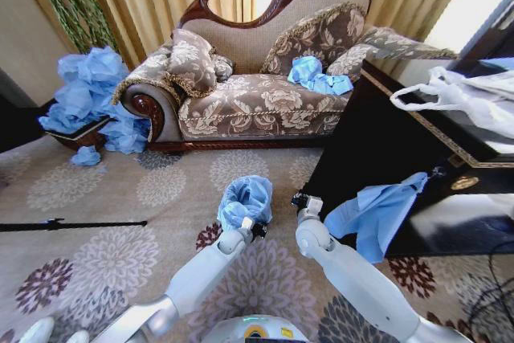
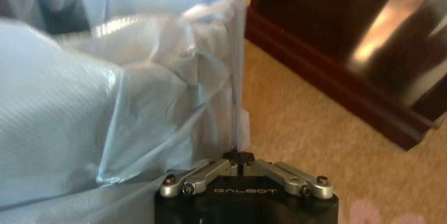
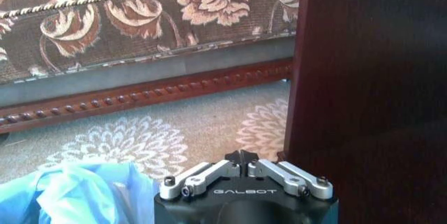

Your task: Place a garbage bag over the trash bin.

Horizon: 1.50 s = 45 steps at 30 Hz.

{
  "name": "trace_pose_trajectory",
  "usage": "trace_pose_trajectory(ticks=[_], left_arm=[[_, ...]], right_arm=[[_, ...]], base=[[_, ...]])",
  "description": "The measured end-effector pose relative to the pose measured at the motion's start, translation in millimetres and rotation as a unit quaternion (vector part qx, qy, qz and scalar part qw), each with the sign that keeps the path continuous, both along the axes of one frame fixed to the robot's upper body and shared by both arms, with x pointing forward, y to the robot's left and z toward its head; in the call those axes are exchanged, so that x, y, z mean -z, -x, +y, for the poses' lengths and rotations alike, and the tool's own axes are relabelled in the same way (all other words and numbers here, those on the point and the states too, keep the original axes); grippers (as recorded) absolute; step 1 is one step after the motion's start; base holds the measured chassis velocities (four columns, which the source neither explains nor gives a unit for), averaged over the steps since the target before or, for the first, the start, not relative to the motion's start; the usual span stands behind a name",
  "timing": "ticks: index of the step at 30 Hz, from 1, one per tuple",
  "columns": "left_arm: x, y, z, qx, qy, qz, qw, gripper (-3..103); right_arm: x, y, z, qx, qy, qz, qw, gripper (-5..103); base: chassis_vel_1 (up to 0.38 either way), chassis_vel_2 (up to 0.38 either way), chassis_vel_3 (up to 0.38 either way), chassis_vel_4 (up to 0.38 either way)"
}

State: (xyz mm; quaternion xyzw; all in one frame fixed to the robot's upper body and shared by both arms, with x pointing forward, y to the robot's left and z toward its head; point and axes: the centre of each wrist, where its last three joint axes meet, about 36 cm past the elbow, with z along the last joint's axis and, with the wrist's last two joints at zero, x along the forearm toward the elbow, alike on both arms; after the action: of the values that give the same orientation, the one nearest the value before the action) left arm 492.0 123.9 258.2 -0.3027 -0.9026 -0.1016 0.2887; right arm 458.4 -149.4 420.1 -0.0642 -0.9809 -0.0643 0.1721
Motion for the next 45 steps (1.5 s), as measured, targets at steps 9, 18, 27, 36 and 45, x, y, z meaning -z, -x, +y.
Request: trace_pose_trajectory(ticks=[9, 18, 27, 36, 45], left_arm=[[1.6, 6.7, 7.0, 0.001, 0.029, -0.018, 0.9994, 0], [1.3, 36.9, 29.1, 0.055, 0.107, -0.050, 0.9915, 23], [-4.8, 62.5, 81.6, 0.125, 0.152, -0.081, 0.9770, 56], [-106.2, 83.2, 101.3, 0.072, 0.180, -0.107, 0.9752, 57], [-233.3, 54.0, 49.1, -0.188, 0.169, 0.022, 0.9672, 30]], right_arm=[[-2.7, -3.0, 3.2, -0.007, -0.001, -0.006, 1.000, 0], [-4.5, -1.6, 2.3, -0.011, -0.001, -0.009, 1.000, 0], [-1.2, 3.8, 7.1, -0.016, -0.005, -0.011, 1.000, 0], [0.4, 4.6, 5.3, -0.012, -0.005, -0.016, 1.000, 0], [9.1, 12.3, 7.6, -0.013, -0.002, -0.014, 1.000, 0]], base=[[0.000, 0.000, 0.000, 0.000], [0.000, 0.000, 0.000, 0.000], [0.000, 0.000, 0.000, 0.000], [0.000, 0.000, 0.000, 0.000], [0.000, 0.000, 0.000, 0.000]])
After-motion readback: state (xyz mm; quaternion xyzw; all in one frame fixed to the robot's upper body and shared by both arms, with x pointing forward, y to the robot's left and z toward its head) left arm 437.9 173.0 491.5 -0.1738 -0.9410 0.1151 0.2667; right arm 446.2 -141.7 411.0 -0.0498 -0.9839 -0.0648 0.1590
